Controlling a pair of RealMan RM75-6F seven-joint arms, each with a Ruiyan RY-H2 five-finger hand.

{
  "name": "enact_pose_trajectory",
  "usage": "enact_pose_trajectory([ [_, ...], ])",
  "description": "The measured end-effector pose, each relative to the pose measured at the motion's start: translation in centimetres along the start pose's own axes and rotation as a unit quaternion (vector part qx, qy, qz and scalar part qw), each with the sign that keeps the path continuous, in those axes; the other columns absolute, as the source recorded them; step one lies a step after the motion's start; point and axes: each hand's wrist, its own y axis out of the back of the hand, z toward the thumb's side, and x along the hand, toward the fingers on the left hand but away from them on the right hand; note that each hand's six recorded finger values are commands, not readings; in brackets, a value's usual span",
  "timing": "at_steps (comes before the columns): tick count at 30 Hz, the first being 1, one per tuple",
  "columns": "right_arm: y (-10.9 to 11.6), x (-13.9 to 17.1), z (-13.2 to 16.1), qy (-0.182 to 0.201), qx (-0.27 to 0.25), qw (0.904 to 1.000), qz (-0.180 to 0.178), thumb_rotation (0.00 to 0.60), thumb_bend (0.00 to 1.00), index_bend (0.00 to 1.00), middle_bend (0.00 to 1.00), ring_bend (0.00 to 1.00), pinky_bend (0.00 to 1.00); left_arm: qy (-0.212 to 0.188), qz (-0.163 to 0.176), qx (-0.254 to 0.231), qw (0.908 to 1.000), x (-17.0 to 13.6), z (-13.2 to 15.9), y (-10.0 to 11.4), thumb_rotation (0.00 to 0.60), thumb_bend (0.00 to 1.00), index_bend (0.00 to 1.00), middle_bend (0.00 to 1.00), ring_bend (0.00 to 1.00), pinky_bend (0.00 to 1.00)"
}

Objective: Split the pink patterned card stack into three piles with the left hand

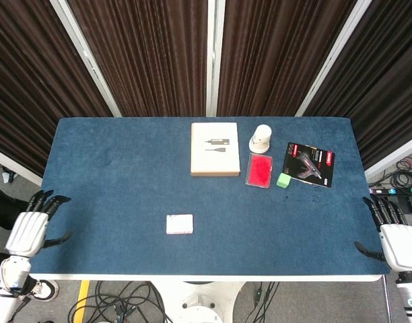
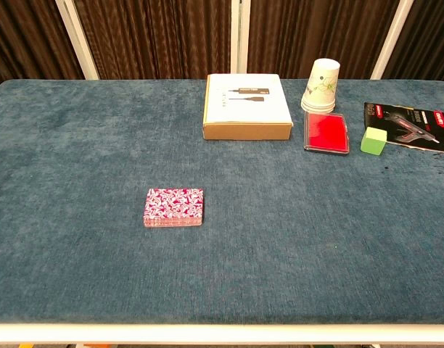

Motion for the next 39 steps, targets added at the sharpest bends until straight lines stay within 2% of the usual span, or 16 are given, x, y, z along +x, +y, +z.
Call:
enact_pose_trajectory([
  [7,-0.4,0.0,0.0,-0.001,0.003,1.0,0.006,0.6,0.08,0.0,0.0,0.0,0.0,-0.061,-0.036,0.015,0.9974,2.6,2.8,-1.5,0.6,0.17,0.21,0.21,0.06,0.05],
  [12,-0.2,-0.2,-0.1,-0.005,0.006,1.0,0.004,0.6,0.08,0.0,0.0,0.0,0.0,-0.092,-0.066,-0.002,0.9935,4.7,4.9,-2.5,0.6,0.17,0.21,0.21,0.06,0.05],
  [15,-0.3,-0.3,-0.2,-0.008,0.004,0.9999,0.007,0.6,0.08,0.0,0.0,0.0,0.0,-0.106,-0.072,-0.021,0.9915,6.0,6.4,-3.1,0.6,0.17,0.21,0.21,0.06,0.05],
  [27,-0.1,-1.1,-0.7,-0.016,-0.004,0.9998,0.005,0.6,0.08,0.0,0.0,0.0,0.0,-0.127,-0.121,-0.031,0.984,7.7,12.0,-7.1,0.6,0.17,0.21,0.23,0.06,0.06],
  [33,0.3,-1.2,-1.1,-0.02,-0.004,0.9998,0.001,0.6,0.08,0.0,0.0,0.0,0.0,-0.147,-0.132,-0.035,0.9798,8.0,14.9,-8.5,0.6,0.17,0.21,0.23,0.06,0.06],
  [39,0.7,-1.5,-1.3,-0.022,-0.005,0.9997,-0.005,0.6,0.08,0.0,0.0,0.0,0.0,-0.15,-0.15,-0.046,0.9762,8.4,17.0,-9.8,0.6,0.17,0.21,0.24,0.07,0.06],
])
